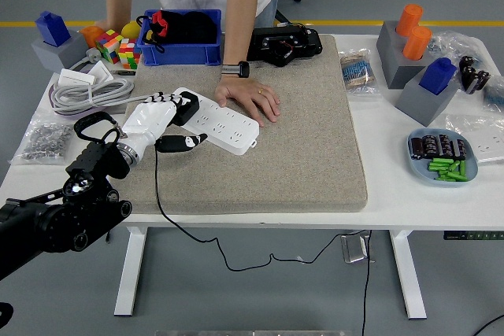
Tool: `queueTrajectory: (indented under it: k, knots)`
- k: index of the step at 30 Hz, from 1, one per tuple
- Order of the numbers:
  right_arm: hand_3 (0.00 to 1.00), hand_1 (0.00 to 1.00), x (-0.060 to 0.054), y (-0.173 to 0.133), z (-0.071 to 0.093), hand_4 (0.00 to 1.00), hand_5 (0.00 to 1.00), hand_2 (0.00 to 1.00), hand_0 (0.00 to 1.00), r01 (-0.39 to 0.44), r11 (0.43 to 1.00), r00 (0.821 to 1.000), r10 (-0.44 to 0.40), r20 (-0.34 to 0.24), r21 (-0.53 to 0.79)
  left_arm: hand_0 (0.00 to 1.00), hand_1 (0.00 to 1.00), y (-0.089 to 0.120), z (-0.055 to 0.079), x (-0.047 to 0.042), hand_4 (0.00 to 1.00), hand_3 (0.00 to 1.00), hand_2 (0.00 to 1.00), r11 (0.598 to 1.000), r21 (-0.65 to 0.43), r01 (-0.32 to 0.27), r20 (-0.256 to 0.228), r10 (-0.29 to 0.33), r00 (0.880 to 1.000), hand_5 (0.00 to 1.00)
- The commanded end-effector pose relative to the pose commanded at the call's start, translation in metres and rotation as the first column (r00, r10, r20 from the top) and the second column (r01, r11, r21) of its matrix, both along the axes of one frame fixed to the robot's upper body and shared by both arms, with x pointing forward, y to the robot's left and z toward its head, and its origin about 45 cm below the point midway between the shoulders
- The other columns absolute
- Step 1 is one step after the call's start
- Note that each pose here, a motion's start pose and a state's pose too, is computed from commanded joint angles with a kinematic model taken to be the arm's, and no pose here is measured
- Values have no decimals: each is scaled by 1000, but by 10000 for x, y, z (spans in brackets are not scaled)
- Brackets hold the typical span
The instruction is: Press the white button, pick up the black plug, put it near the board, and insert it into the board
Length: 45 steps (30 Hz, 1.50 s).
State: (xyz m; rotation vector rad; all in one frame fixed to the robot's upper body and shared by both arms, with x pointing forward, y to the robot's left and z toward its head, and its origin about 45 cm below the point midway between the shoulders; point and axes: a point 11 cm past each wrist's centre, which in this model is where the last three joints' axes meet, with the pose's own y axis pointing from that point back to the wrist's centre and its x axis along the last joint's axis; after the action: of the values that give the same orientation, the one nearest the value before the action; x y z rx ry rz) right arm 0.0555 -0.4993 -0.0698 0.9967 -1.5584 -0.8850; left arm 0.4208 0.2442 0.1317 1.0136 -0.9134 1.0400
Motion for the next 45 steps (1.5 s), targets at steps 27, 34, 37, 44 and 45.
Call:
queueTrajectory:
  k: [27,34,37,44,45]
  knots:
    - [608,673,10,14,-6,656,415,647,778,4,1000,1000,-4,4,2,968,952,537,1089,96,830,852,900,915,-388,-111,322,248,914,655]
    - [607,674,11,1,1,656,416,647,778,3,1000,1000,-3,4,-1,960,945,1172,1149,-40,828,846,893,840,-486,-243,338,437,834,648]
    - [608,673,11,0,2,656,415,647,777,1,1000,1000,-1,3,-2,959,943,1444,1181,-108,828,844,891,802,-522,-291,341,509,790,644]
    - [607,674,1,-6,3,655,415,647,777,5,1000,1000,-5,2,-4,967,948,1872,1233,-277,827,835,893,741,-563,-365,339,610,716,640]
    - [607,674,3,-8,5,655,415,647,777,5,1000,1000,-5,3,-4,967,948,1900,1237,-292,827,835,893,738,-566,-368,339,615,712,640]
